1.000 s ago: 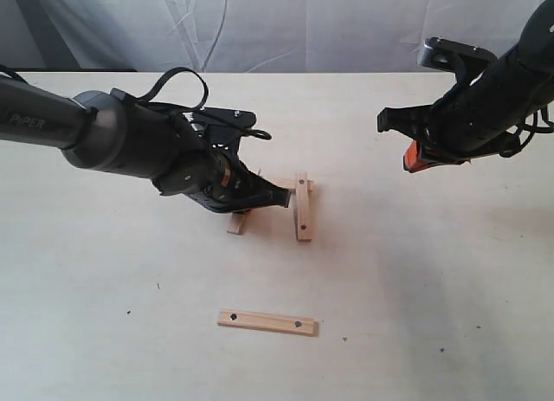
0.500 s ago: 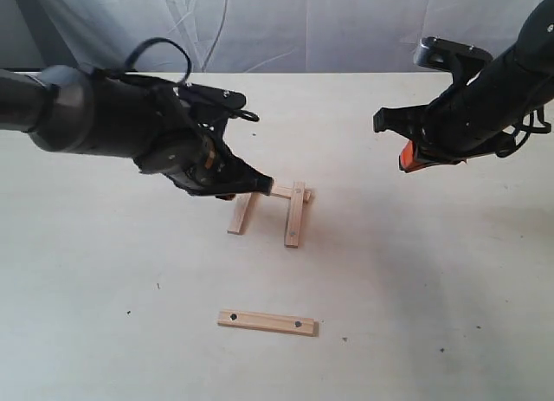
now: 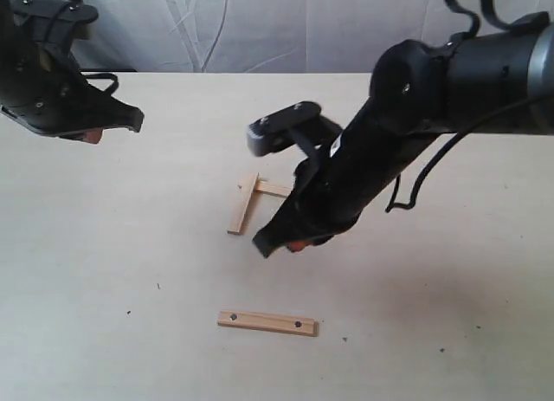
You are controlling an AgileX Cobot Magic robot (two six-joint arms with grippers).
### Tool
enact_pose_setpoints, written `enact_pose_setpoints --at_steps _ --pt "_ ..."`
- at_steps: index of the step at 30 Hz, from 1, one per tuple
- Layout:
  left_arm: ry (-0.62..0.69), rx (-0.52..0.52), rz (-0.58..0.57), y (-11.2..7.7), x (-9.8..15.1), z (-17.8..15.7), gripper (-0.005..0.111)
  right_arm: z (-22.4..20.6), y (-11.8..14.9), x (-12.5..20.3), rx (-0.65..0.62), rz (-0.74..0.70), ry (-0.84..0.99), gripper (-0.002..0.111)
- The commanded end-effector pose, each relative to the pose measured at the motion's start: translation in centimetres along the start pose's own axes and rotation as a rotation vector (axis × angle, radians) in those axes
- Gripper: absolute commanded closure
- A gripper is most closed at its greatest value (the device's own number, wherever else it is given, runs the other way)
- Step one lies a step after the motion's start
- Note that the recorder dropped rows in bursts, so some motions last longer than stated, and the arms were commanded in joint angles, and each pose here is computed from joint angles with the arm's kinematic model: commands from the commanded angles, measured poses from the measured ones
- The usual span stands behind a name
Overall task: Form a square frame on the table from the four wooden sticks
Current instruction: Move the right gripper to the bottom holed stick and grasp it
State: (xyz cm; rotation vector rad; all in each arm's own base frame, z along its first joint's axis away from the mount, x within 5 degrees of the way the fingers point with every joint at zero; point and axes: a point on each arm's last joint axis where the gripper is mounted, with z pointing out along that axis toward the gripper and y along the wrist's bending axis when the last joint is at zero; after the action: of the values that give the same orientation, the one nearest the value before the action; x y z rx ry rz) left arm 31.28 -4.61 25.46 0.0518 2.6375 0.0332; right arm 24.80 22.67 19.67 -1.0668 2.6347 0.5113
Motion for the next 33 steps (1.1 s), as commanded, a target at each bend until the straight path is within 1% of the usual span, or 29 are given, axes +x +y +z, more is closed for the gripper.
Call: enact_pose_setpoints --at_steps 1,3,6,7,8,10,12,14,15,19,22,27,33 --pt "-0.021 0.201 -0.026 0.2 0.9 -1.3 0.107 1.1 3.0 0.6 -0.010 -0.154 0.055 0.108" --pt "-0.038 0.234 -0.034 0.0 1.1 -1.3 0.107 1.9 3.9 0.8 -0.010 -0.203 0.080 0.108" --pt "-0.042 0.250 -0.049 -0.1 1.0 -1.3 0.107 3.1 5.2 1.4 -0.009 -0.289 0.129 0.108" --pt "-0.044 0.248 -0.047 -0.1 1.0 -1.3 0.107 3.5 5.6 1.6 -0.004 -0.321 0.146 0.105" --pt "-0.047 0.248 -0.048 -0.1 1.0 -1.3 0.107 3.9 6.0 1.8 0.001 -0.351 0.160 0.101" --pt "-0.058 0.246 -0.049 -0.1 0.9 -1.3 0.107 4.5 6.6 2.1 0.016 -0.415 0.185 0.088" --pt "-0.075 0.243 -0.051 -0.1 0.7 -1.3 0.107 5.2 6.8 2.4 0.038 -0.470 0.212 0.070" --pt "-0.083 0.242 -0.052 -0.1 0.7 -1.3 0.107 5.6 6.7 2.5 0.050 -0.492 0.229 0.060" --pt "-0.086 0.241 -0.053 -0.1 0.6 -1.3 0.107 6.0 6.6 2.6 0.055 -0.496 0.237 0.059" --pt "-0.089 0.245 -0.060 -0.1 0.6 -1.3 0.107 7.4 6.2 2.9 0.062 -0.502 0.267 0.063" --pt "-0.089 0.245 -0.060 -0.1 0.6 -1.3 0.107 8.4 5.9 2.8 0.079 -0.519 0.250 0.063" --pt "-0.094 0.244 -0.061 -0.1 0.6 -1.3 0.107 8.7 5.8 2.5 0.088 -0.528 0.217 0.063" --pt "-0.094 0.244 -0.061 -0.1 0.6 -1.3 0.107 9.2 5.5 2.7 0.095 -0.539 0.240 0.063"
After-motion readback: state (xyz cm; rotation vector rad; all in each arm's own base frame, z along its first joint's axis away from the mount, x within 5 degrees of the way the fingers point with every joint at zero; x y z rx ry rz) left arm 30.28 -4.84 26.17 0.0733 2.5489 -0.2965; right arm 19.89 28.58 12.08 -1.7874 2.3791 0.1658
